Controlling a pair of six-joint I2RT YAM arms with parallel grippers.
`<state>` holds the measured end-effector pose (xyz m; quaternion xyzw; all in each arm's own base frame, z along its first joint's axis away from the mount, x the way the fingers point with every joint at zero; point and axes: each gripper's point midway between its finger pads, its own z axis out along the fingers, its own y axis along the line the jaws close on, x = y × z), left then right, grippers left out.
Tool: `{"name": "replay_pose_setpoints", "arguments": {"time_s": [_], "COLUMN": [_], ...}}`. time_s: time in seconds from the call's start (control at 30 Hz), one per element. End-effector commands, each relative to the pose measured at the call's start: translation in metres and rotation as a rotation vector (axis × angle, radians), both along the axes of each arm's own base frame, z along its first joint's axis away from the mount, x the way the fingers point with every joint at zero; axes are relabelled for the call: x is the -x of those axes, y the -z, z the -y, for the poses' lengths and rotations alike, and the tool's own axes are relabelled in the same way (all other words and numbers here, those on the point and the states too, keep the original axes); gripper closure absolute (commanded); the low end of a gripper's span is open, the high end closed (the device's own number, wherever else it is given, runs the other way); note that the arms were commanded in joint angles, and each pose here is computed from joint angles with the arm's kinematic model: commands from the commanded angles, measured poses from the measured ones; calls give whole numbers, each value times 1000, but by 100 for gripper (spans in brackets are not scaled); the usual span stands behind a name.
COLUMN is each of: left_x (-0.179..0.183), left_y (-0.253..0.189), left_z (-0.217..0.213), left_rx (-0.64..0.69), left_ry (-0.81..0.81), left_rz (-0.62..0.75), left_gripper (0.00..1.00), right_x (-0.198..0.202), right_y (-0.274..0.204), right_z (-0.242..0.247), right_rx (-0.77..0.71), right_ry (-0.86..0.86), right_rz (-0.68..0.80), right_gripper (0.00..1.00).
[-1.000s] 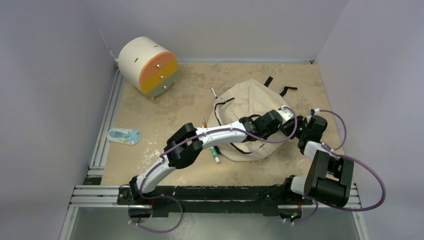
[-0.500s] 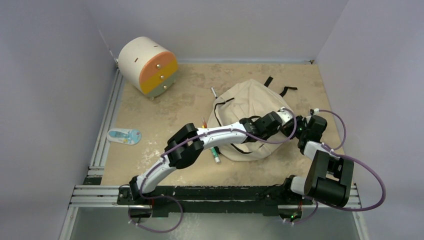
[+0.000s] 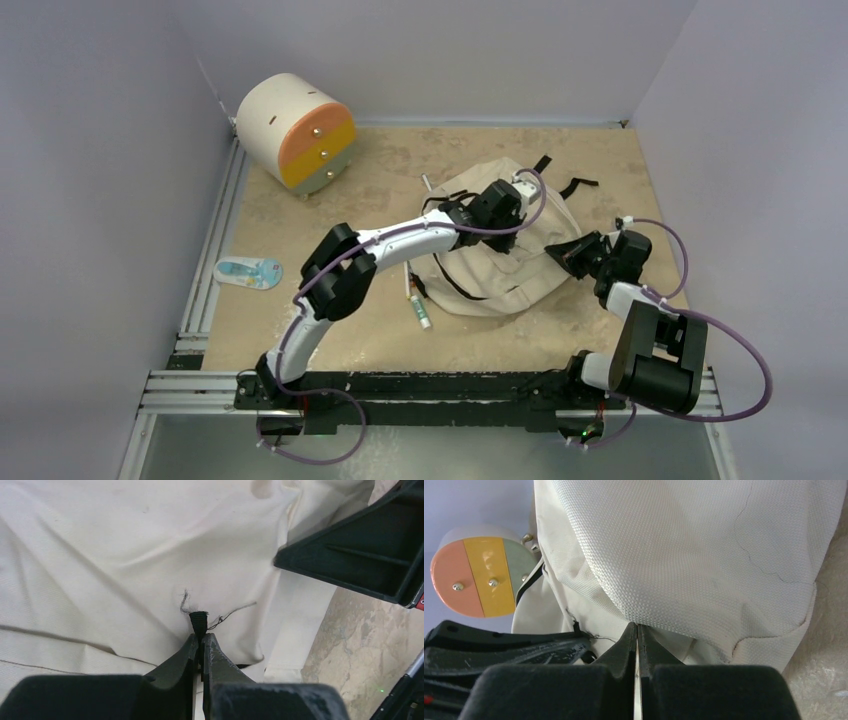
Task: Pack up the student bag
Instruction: Unzip the student bag at the center of the board.
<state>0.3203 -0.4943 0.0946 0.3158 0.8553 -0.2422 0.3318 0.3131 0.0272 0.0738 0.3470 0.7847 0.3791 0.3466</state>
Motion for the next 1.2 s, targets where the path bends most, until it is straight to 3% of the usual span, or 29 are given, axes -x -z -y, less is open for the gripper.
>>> {"name": "replay_pose_setpoints", "arguments": {"time_s": [0.0, 0.23, 0.4, 1.17], "left_x": [-6, -11, -34, -192], "left_y": [-35, -37, -46, -81], "left_z": [-6, -11, -21, -105], "left_rx": [96, 112, 106, 76], "left_ry": [-16, -35, -63, -239], "left_rz": [-28, -28, 15, 269], "left_gripper": [100, 100, 100, 100], "right_x": [-9, -9, -8, -10], "right_y": [-10, -9, -7, -13], "right_z": [10, 10, 13, 23], "right_rx": [56, 62, 79, 127], "right_ry": [16, 14, 25, 63], "right_rz": [48, 47, 39, 40], "right_gripper": [100, 100, 100, 100]}}
